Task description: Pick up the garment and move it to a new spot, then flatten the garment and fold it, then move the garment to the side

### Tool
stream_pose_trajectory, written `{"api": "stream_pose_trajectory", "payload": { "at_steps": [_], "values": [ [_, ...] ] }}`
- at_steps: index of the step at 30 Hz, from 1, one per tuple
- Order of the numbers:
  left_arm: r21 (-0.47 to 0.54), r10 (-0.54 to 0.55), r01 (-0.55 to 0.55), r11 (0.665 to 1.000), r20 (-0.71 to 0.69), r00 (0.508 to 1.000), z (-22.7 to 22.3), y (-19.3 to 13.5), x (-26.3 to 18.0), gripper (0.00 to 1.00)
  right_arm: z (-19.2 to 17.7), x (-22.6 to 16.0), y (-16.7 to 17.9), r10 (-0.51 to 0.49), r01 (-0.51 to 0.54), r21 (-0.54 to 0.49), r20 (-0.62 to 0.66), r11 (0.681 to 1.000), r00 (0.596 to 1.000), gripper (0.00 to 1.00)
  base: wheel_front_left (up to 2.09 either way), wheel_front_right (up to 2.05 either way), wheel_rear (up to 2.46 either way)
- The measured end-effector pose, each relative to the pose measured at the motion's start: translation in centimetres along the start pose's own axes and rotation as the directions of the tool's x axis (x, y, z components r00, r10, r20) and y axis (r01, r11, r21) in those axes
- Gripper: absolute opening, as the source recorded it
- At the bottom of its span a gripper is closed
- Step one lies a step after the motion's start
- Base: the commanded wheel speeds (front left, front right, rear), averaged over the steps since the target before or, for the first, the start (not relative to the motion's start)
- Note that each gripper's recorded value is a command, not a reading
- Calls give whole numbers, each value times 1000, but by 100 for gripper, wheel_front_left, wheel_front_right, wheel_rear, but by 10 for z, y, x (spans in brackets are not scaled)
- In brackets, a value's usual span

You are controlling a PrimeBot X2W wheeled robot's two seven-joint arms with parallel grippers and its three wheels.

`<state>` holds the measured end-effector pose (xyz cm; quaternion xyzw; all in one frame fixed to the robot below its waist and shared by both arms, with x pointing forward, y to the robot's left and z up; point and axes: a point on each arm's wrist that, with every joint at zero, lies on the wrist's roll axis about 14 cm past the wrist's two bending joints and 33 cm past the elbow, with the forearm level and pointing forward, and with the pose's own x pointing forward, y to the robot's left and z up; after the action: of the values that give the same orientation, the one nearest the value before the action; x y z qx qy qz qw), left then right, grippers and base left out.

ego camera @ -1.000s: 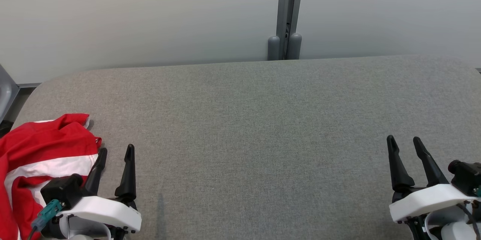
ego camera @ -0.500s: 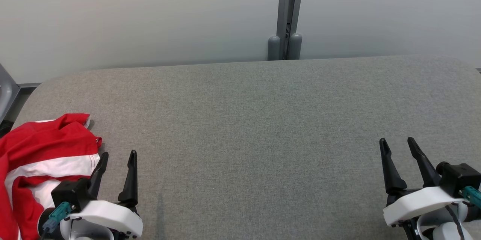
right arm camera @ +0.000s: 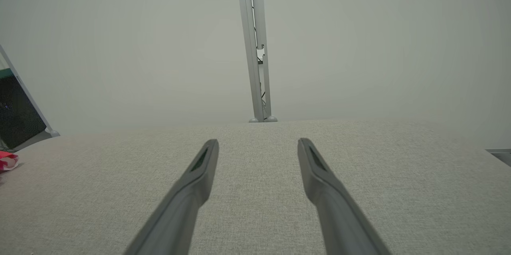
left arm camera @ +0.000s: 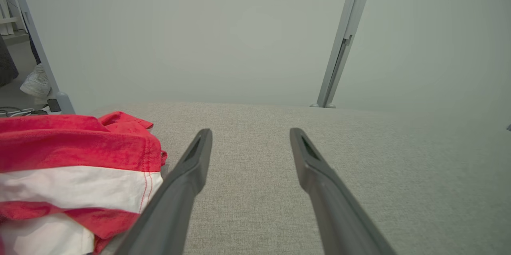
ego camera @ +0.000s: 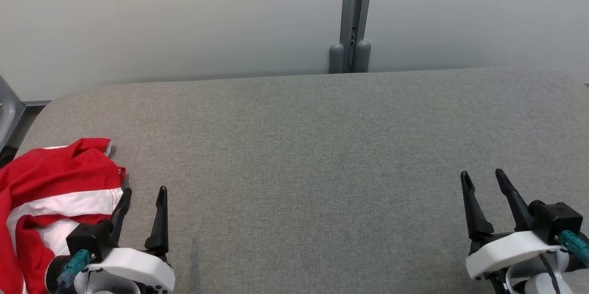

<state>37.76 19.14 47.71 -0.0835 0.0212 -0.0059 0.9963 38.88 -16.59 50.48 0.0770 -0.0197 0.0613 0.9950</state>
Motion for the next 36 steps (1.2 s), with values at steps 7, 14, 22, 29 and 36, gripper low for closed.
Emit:
{"api": "stream_pose_trajectory", "payload": {
  "at_steps": [7,14,22,29,36],
  "values": [
    [40,-5,4,999,5,1000,0,0,0,100,-3,-1,0,-1,1,-15,-2,1000,1000,100,0,0,0],
    [71,-13,13,997,4,1000,-2,-1,1,100,-4,-1,1,7,-7,-46,-1,999,1000,100,0,0,0],
    [95,-17,16,995,2,1000,-4,-1,0,100,-2,0,3,12,-12,-63,8,998,1000,100,0,0,0],
    [83,-9,9,996,0,1000,-5,0,0,100,-2,0,1,1,-1,-36,10,999,1000,100,0,0,0],
    [80,-2,3,997,-3,1000,-6,2,-2,100,-3,0,1,-1,2,-28,10,1000,1000,100,0,0,0]
  ]
}}
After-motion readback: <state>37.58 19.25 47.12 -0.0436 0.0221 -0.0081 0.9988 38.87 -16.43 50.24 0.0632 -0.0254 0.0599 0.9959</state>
